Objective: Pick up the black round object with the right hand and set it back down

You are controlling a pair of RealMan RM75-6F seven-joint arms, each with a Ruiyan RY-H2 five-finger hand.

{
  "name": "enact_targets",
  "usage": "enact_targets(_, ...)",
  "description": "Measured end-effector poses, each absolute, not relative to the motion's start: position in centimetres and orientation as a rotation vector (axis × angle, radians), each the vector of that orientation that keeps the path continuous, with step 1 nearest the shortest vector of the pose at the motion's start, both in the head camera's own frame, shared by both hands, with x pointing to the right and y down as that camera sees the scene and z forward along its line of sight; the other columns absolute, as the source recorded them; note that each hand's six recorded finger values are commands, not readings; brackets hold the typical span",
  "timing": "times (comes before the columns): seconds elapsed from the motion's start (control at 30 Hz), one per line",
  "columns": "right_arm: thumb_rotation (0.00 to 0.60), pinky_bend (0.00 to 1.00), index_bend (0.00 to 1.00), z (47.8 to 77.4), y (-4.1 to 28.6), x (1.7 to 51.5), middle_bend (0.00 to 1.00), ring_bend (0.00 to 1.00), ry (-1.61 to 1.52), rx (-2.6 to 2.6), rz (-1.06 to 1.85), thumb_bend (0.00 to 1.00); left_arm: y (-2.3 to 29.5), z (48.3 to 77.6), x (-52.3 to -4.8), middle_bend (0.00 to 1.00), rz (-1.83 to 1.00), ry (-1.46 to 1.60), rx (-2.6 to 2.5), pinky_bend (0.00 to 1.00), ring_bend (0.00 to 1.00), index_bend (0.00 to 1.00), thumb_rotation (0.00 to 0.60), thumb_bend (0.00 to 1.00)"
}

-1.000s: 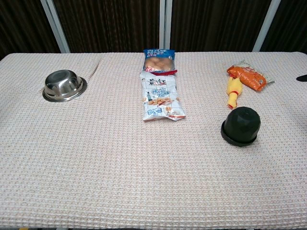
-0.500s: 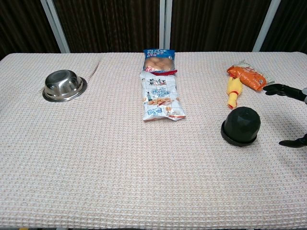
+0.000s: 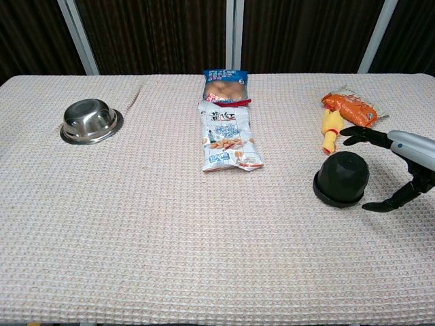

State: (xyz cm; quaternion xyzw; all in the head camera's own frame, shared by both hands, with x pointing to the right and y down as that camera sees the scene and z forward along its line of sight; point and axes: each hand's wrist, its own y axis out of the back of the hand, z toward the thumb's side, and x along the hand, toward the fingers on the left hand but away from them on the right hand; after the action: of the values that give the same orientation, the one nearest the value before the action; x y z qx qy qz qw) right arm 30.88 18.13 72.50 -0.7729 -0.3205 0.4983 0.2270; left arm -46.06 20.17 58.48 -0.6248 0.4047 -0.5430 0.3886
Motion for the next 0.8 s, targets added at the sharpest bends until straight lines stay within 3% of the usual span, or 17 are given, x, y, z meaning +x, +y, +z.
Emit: enact_targets(0.8,0.6,0.0,0.0,73.9,18.0,29.3,0.19,0.0,-0.89,-2.103,1.392,0.06,20.2,58.4,-46.4,0.08,-1.384,1.039,-1.585,0.18,0.0,0.14,0.6,0.06)
